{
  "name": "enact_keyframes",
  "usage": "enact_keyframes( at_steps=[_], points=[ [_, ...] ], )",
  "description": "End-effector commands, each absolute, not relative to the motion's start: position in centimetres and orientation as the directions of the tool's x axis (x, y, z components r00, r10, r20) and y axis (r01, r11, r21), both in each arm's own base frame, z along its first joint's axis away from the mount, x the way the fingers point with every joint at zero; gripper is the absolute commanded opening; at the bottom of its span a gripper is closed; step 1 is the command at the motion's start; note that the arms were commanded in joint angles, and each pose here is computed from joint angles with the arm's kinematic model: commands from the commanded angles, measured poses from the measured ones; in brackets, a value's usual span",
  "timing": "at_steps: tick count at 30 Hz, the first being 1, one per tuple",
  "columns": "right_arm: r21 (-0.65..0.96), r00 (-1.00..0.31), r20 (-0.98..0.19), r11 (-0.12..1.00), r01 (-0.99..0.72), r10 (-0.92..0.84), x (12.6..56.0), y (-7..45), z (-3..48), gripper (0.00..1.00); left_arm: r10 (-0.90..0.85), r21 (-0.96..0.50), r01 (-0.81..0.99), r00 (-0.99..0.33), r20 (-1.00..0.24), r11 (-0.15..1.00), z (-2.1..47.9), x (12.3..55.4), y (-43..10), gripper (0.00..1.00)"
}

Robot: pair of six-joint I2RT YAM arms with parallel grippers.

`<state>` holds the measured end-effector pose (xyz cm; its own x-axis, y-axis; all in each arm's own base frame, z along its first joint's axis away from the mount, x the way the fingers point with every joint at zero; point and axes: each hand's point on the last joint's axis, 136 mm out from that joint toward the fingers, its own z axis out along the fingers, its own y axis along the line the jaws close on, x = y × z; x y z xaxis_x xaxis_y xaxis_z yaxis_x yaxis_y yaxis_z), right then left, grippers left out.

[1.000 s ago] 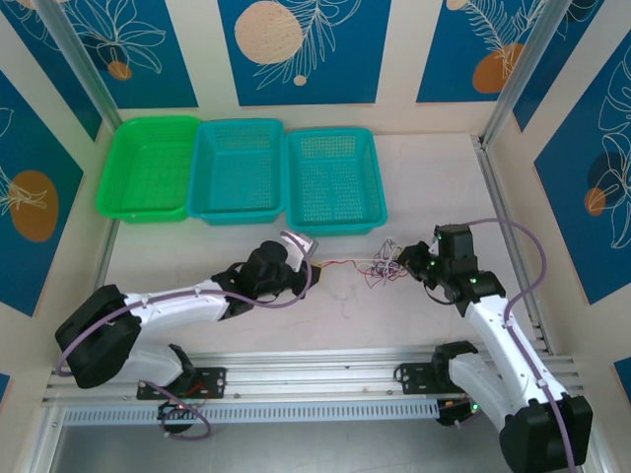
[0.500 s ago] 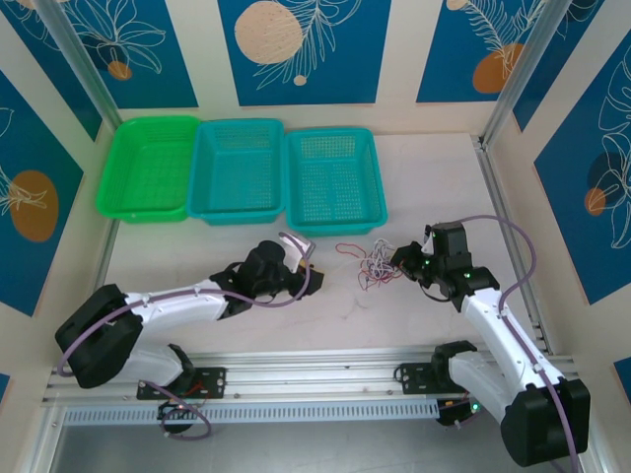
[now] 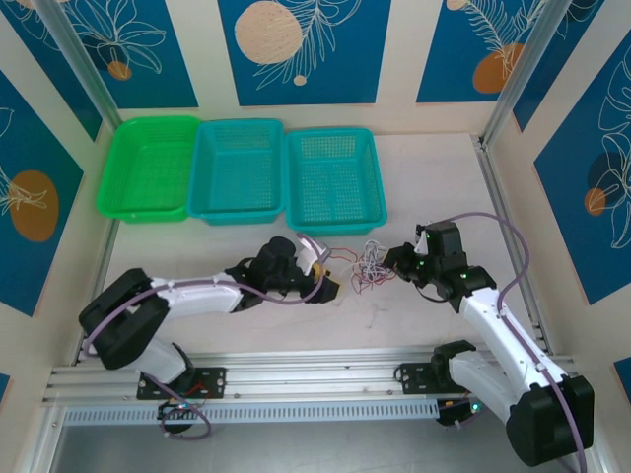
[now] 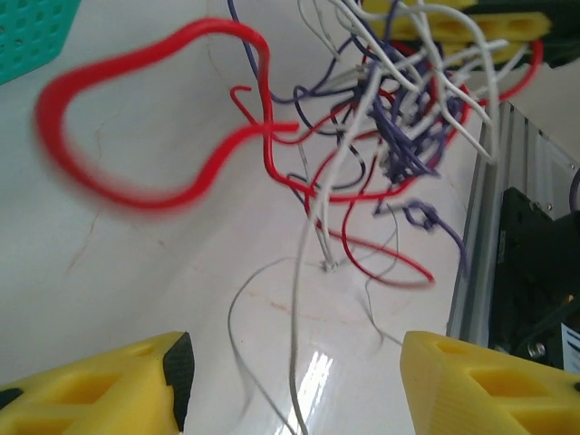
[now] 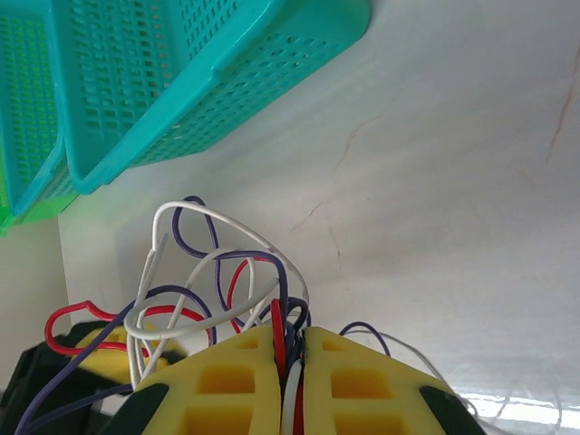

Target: Untangle the cables

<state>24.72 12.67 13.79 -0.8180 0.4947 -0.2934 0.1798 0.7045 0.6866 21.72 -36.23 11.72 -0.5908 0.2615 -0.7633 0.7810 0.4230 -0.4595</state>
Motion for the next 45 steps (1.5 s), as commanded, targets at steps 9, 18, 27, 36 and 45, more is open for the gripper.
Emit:
enact_keyframes(
  at_steps=[9, 18, 27, 36, 45],
  points=[
    [0.583, -0.69, -0.33, 0.714, 0.388, 0.644, 24.6, 8.2, 13.4, 0.03, 0.143, -0.502, 0.696, -0.646, -0.75, 0.513, 11.1, 24.6, -36.8, 0.0],
    [0.501, -0.355, -0.268, 0.444, 0.742, 0.896, 21.6, -0.4, 10.0, 0.07, 0.001, -0.441, 0.436, -0.712, -0.702, 0.784, 10.1, 26.8, -25.2, 0.0],
    [0.499, -0.066, -0.181, 0.15, 0.853, 0.981, 19.0, -5.5, 9.4, 0.1, -0.124, -0.318, 0.149, -0.706, -0.697, 0.937, 11.9, 27.5, -14.4, 0.0],
    [0.577, -0.268, -0.123, 0.288, 0.764, 0.956, 21.2, -1.7, 8.1, 0.07, -0.132, -0.48, 0.381, -0.659, -0.741, 0.79, 15.6, 27.0, -18.4, 0.0],
    [0.449, -0.484, -0.179, 0.509, 0.735, 0.857, 21.6, 3.5, 5.5, 0.05, -0.144, -0.486, 0.556, -0.546, -0.825, 0.674, 26.3, 26.1, -20.3, 0.0]
  ],
)
